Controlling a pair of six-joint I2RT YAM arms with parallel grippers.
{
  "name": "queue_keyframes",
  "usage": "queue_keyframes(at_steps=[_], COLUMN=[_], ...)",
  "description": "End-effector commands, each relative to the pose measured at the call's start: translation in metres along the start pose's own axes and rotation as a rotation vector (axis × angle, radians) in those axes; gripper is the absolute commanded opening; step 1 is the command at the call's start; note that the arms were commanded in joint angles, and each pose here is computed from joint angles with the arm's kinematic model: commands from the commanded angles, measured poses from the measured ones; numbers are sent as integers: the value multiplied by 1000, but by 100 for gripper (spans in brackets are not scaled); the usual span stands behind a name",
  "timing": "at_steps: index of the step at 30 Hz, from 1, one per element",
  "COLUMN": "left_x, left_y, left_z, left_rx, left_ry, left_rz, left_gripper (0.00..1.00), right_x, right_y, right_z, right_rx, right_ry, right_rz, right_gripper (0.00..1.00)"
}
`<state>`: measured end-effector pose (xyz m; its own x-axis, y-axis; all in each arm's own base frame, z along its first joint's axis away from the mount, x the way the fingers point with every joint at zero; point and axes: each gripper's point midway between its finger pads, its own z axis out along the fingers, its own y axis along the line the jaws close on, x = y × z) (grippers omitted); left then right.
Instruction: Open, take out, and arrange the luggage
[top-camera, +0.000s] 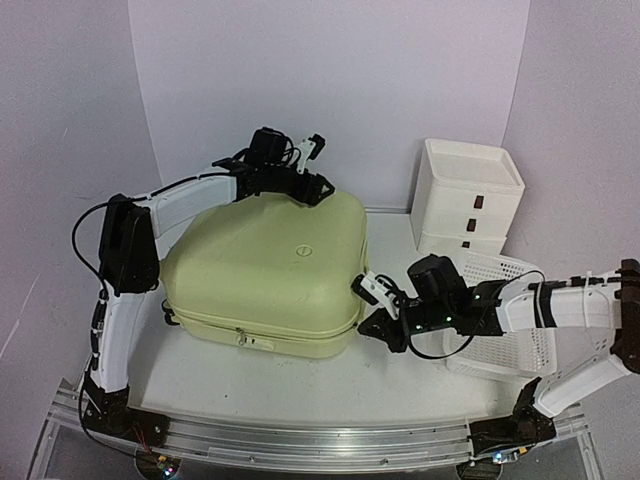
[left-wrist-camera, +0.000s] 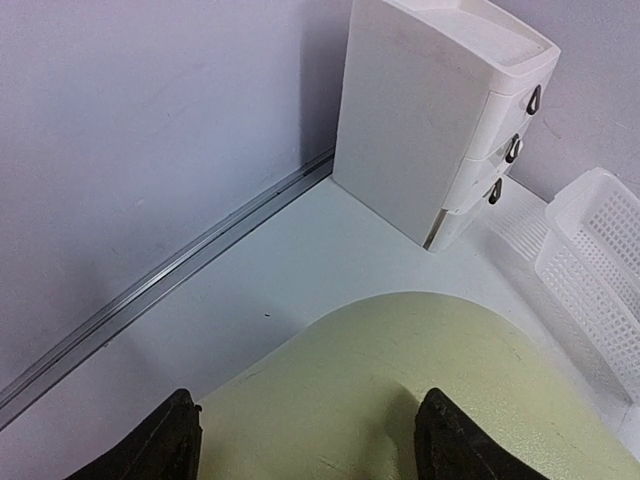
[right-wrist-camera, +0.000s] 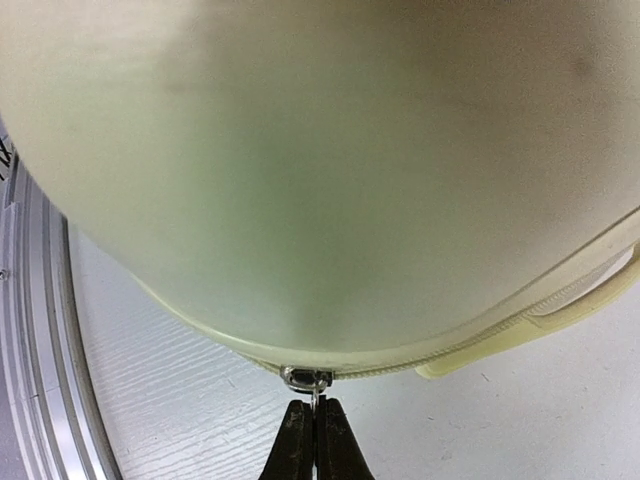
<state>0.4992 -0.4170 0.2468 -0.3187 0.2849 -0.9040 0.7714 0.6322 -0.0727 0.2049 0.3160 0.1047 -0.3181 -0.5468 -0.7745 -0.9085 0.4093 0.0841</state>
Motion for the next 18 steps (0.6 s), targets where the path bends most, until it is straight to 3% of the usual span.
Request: queue_keyframes(at_steps=[1, 7, 11, 14, 18], left_x=[79, 89, 95, 92, 79], left_y=[-26, -31, -32, -35, -40], left_z=[0, 0, 0, -4, -12], left_rx=[106, 134, 145, 153, 172], left_ry=[251, 270, 280, 279, 263], left_rz=[-25, -12, -12, -14, -20], left_gripper=[73, 72, 72, 72, 73], right_x=[-8, -9, -32, -45, -54], right_y=[-38, -83, -113, -103, -85], right_z=[-18, -19, -14, -9, -1], right_rx=[45, 21, -17, -135, -124], right_ry=[-59, -75, -124, -145, -167], right_rz=[10, -8, -15, -32, -145], right_gripper=[0, 0, 0, 0, 0])
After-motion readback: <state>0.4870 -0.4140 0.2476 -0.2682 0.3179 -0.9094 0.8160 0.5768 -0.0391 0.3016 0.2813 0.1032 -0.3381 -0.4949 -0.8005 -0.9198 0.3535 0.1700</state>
